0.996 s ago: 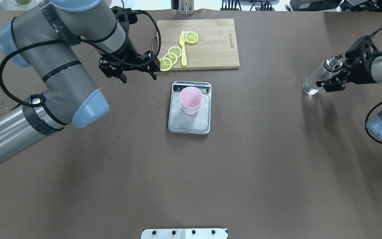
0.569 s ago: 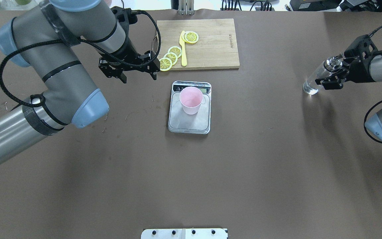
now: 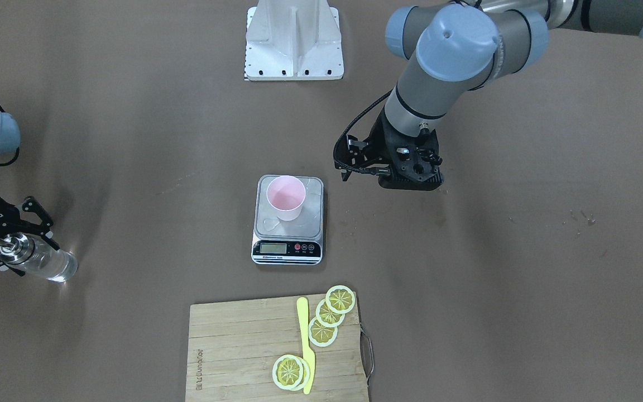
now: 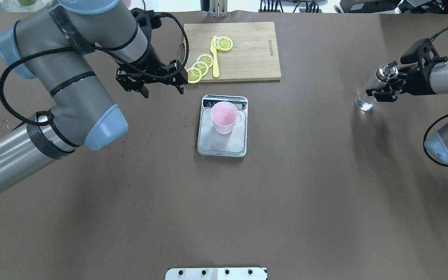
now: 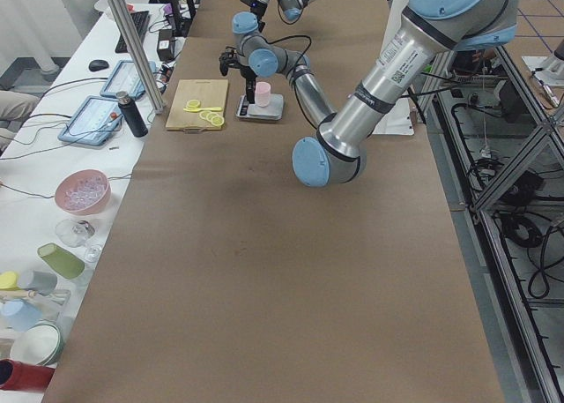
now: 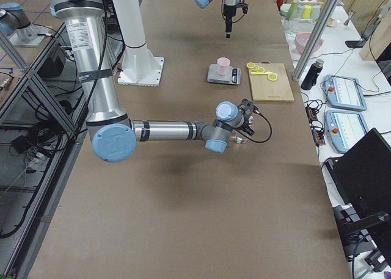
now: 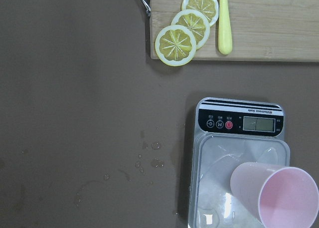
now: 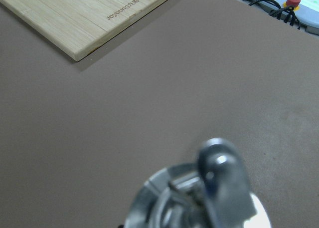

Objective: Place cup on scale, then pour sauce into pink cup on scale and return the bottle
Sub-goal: 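Close the right gripper around the glass bottle's metal top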

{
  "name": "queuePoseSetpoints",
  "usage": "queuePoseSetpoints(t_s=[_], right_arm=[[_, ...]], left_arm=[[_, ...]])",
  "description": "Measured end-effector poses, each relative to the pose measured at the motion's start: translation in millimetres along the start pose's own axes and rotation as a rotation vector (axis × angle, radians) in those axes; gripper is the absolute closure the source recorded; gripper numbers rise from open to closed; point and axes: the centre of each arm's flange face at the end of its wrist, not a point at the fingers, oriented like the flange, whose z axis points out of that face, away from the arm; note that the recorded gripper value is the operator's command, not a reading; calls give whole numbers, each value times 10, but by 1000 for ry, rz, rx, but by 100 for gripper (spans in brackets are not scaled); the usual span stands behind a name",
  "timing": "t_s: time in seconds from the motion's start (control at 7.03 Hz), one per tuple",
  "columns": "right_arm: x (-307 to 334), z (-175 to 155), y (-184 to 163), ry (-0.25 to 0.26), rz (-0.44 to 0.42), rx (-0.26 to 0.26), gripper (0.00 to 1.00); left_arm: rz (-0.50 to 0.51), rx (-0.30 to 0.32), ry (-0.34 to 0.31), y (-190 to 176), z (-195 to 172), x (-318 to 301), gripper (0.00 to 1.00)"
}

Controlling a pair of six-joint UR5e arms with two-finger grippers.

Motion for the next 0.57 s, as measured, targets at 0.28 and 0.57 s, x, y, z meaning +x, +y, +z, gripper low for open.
queuePoseSetpoints(t_s=[0.28,0.57], right_arm=[[-5,4,-3,-1,0,0,96],[-21,16,-21,-4,13,0,100]], left_arm=[[1,1,1,2,-5,2,3],[0,3,1,-4,-19,-3,3]])
